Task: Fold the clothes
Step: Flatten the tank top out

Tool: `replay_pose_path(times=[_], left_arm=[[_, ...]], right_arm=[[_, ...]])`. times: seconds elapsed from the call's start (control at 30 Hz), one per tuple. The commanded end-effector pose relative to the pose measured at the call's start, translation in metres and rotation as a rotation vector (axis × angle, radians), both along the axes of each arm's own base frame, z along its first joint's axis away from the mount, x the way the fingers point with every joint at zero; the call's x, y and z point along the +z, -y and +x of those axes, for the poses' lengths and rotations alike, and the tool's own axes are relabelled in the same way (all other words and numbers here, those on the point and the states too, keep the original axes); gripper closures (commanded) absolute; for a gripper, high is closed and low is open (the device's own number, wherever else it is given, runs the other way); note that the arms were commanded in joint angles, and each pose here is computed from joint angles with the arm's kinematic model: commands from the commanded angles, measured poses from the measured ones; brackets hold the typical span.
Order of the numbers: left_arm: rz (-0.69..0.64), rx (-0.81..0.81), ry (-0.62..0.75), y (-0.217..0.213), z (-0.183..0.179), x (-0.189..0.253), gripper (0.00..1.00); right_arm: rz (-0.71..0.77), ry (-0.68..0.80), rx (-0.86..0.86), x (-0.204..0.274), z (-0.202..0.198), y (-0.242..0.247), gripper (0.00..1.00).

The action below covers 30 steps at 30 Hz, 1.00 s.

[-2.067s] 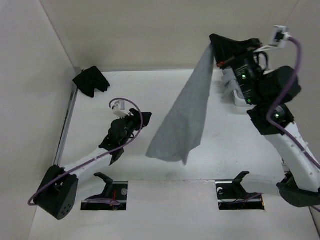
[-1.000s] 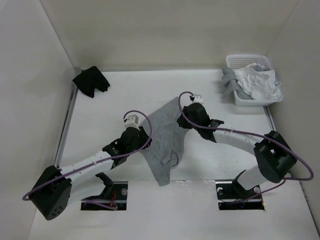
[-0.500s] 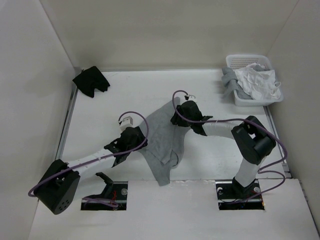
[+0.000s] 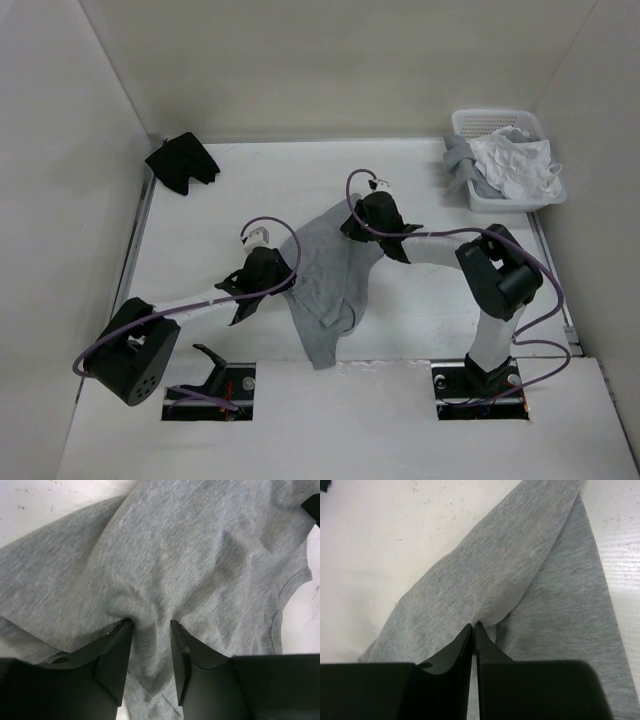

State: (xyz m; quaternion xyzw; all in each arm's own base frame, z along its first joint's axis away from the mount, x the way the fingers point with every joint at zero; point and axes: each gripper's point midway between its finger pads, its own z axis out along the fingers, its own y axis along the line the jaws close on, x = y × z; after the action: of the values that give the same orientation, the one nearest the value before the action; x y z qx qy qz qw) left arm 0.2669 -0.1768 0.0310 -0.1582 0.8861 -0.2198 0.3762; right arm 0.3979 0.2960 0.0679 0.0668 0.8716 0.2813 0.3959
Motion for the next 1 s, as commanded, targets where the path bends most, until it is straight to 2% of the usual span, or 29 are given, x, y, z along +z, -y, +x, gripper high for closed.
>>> replay_pose_path(times=[0.0, 0.1, 0.17, 0.27, 0.4, 0.43, 0.5, 0.53, 0.6, 0.67, 0.77, 0.83, 0.97], left_arm=[[-0.039, 0.007, 0.051, 0.000, 0.006, 0.016, 0.81], [-0.051, 0.025, 0.100, -0.006, 0.016, 0.031, 0.93], [-0.065, 0.030, 0.140, -0.004, 0.025, 0.047, 0.96], [-0.129, 0.064, 0.236, -0.001, 0.053, 0.091, 0.99], [-0.291, 0.081, 0.441, 0.008, 0.090, 0.206, 1.00], [-0.322, 0.085, 0.496, 0.008, 0.094, 0.237, 1.00], [-0.407, 0.095, 0.627, -0.001, 0.088, 0.309, 1.00], [-0.434, 0.096, 0.658, -0.004, 0.082, 0.326, 1.00], [-0.481, 0.085, 0.723, -0.010, 0.064, 0.360, 0.99], [-0.501, 0.070, 0.750, -0.014, 0.045, 0.376, 0.99], [-0.491, 0.069, 0.752, -0.029, 0.015, 0.376, 0.98], [-0.457, 0.077, 0.709, -0.040, 0.000, 0.353, 0.97], [-0.371, 0.107, 0.585, -0.054, 0.001, 0.286, 0.96]], right_arm=[[0.077, 0.112, -0.001, 0.039, 0.021, -0.010, 0.93], [0.078, 0.147, -0.002, 0.057, 0.019, -0.007, 0.94], [0.084, 0.184, -0.007, 0.075, 0.018, -0.004, 0.94], [0.104, 0.268, 0.005, 0.128, 0.013, 0.001, 0.94], [0.129, 0.461, 0.036, 0.260, 0.004, 0.010, 0.95], [0.128, 0.490, 0.036, 0.280, 0.000, 0.013, 0.95], [0.147, 0.609, 0.053, 0.366, -0.033, 0.029, 0.94], [0.152, 0.621, 0.059, 0.374, -0.039, 0.030, 0.94], [0.175, 0.653, 0.102, 0.403, -0.079, 0.034, 0.94], [0.191, 0.652, 0.140, 0.409, -0.112, 0.037, 0.93], [0.237, 0.613, 0.205, 0.398, -0.165, 0.039, 0.93], [0.296, 0.530, 0.270, 0.361, -0.211, 0.035, 0.92], [0.262, 0.383, 0.329, 0.291, -0.236, 0.029, 0.91]])
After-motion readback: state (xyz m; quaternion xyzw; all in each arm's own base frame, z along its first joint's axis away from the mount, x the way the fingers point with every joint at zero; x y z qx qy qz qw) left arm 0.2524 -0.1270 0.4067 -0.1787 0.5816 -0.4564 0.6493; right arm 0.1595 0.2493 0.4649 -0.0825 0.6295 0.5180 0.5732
